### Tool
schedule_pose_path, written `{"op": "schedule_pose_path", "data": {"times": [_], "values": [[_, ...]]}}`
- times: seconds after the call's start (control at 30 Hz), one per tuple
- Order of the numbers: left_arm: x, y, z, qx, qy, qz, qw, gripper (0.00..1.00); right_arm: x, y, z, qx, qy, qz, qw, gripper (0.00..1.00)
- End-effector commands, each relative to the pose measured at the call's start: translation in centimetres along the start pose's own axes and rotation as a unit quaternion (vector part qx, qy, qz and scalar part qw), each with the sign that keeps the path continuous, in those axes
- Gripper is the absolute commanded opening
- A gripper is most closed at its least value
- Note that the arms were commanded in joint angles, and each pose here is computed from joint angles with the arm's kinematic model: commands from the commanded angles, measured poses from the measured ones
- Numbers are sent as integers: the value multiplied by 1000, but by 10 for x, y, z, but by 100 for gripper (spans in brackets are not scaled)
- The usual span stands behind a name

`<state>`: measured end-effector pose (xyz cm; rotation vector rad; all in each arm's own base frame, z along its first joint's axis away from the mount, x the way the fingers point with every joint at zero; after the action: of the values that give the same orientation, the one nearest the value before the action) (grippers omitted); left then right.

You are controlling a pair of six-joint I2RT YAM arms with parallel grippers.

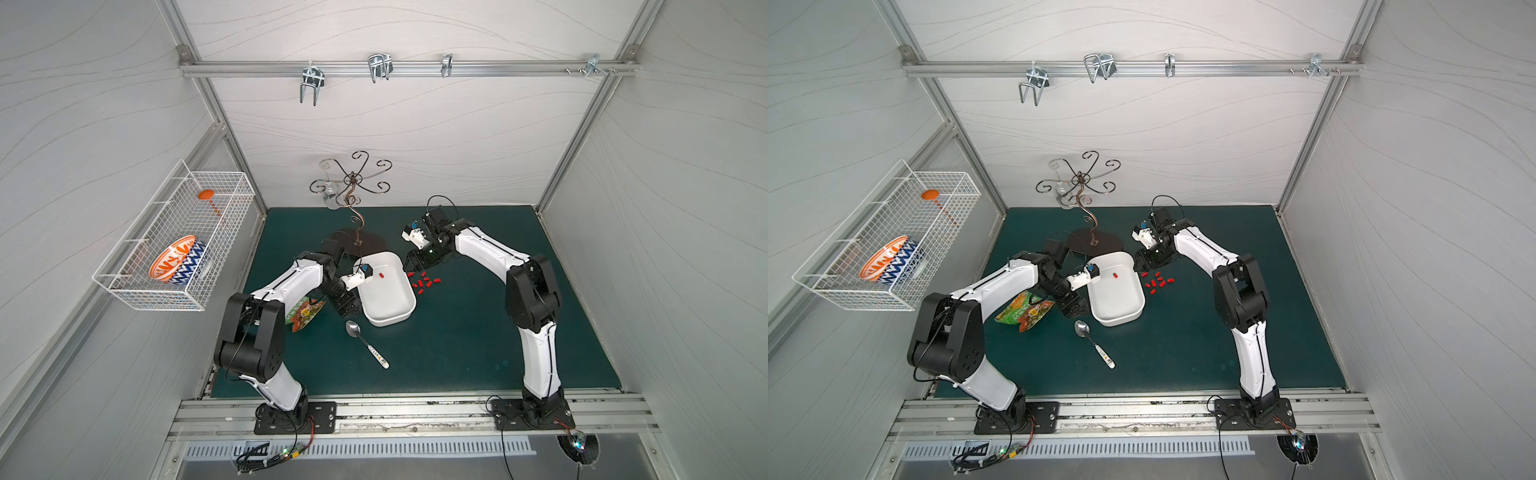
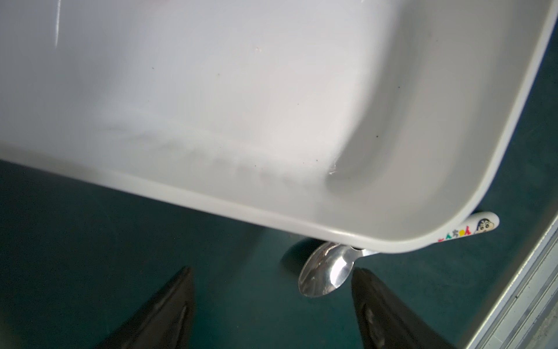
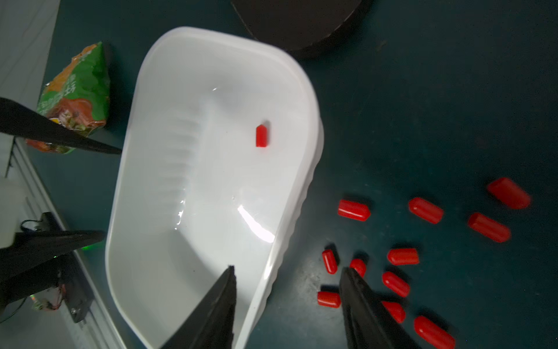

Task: Take the screw protection sleeves out of the storage box
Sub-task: Adjust the storage box at the center of the board, then pick up the screw protection sleeve from the storage box.

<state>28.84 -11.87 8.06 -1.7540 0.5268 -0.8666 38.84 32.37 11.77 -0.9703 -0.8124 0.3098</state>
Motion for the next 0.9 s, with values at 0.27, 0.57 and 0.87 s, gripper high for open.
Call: {"op": "schedule_pose_path", "data": {"times": [0.27,0.57,0.87], "values": [[2,-53,4,-12,-49,-85,995,88,6,-4,82,-38,-194,-20,980,61],[-3,-76,13,-4,-74,-139,988,88,7,59,101,-19,-190,7,981,56],[-1,-78,11,-3,-67,-148,987,88,15,101,81,-55,-163,13,985,51]]}}
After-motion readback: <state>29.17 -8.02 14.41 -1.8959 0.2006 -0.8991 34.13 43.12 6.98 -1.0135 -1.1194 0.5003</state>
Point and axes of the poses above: each gripper's point midway between its finger pads, its own y axis out along the fingers, its own z axis along the line the jaws close on, x = y × z, the point moved 1 cm from there along -y, back along the fingers, and after that the axes turned 5 degrees about -y, right-handed, at the moved point
